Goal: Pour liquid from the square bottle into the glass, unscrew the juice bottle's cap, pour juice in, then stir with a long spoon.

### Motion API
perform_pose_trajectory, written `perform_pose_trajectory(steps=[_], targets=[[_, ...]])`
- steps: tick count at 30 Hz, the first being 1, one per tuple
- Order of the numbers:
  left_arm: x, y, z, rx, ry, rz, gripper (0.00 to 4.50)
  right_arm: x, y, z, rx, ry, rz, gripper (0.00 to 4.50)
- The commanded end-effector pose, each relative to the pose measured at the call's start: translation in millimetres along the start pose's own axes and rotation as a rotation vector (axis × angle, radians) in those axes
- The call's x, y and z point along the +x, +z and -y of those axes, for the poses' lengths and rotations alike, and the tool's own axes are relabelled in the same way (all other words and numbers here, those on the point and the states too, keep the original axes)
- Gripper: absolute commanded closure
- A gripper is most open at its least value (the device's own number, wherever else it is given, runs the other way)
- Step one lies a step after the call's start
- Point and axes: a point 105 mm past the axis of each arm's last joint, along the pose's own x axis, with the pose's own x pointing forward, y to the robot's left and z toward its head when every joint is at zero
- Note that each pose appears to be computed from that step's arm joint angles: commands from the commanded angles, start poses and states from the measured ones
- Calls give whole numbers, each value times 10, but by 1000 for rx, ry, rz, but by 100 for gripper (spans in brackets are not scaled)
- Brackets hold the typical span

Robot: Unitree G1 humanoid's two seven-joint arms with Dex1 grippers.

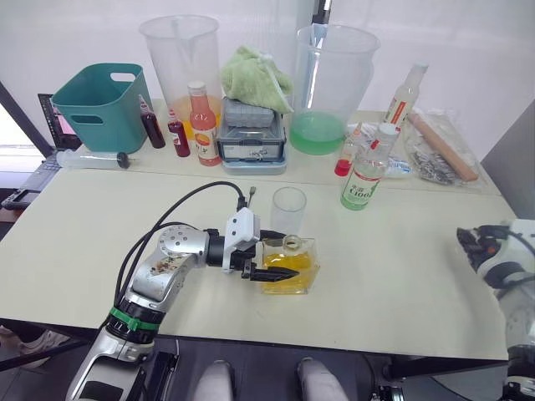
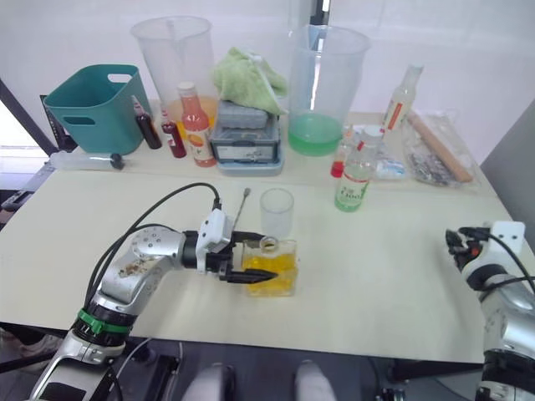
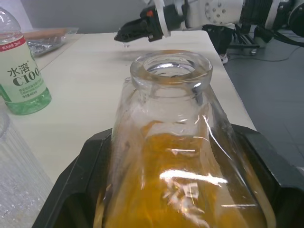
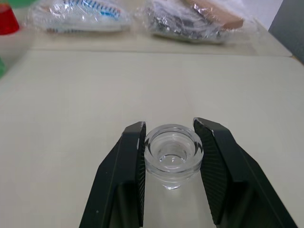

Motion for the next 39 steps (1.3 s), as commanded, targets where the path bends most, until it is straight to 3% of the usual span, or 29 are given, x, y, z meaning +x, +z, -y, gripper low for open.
perform_pose_trajectory(steps=[1, 11, 12, 19, 25, 34, 37, 39], targets=[[41, 84, 19, 6, 2, 44, 170, 25, 78, 23, -12, -30, 55, 343], [22, 79, 39, 0, 21, 43, 170, -30, 63, 64, -29, -28, 64, 343], [18, 81, 36, 1, 22, 42, 170, -50, 148, 81, -44, -20, 92, 240], [8, 89, 58, -2, 15, 45, 170, -219, 747, 170, -61, 42, 271, 3], [-12, 104, 66, -6, -1, 49, 170, -411, 1212, -31, -138, 272, 295, 3], [-76, 139, 83, -23, -23, 51, 170, -831, 1329, -946, -170, 757, 150, 3], [-141, 194, 133, -49, -47, 66, 170, -1163, 1400, -1343, -225, 947, 153, 3], [-180, 233, 155, -58, -51, 71, 170, -1267, 1456, -1454, -252, 996, 171, 3]])
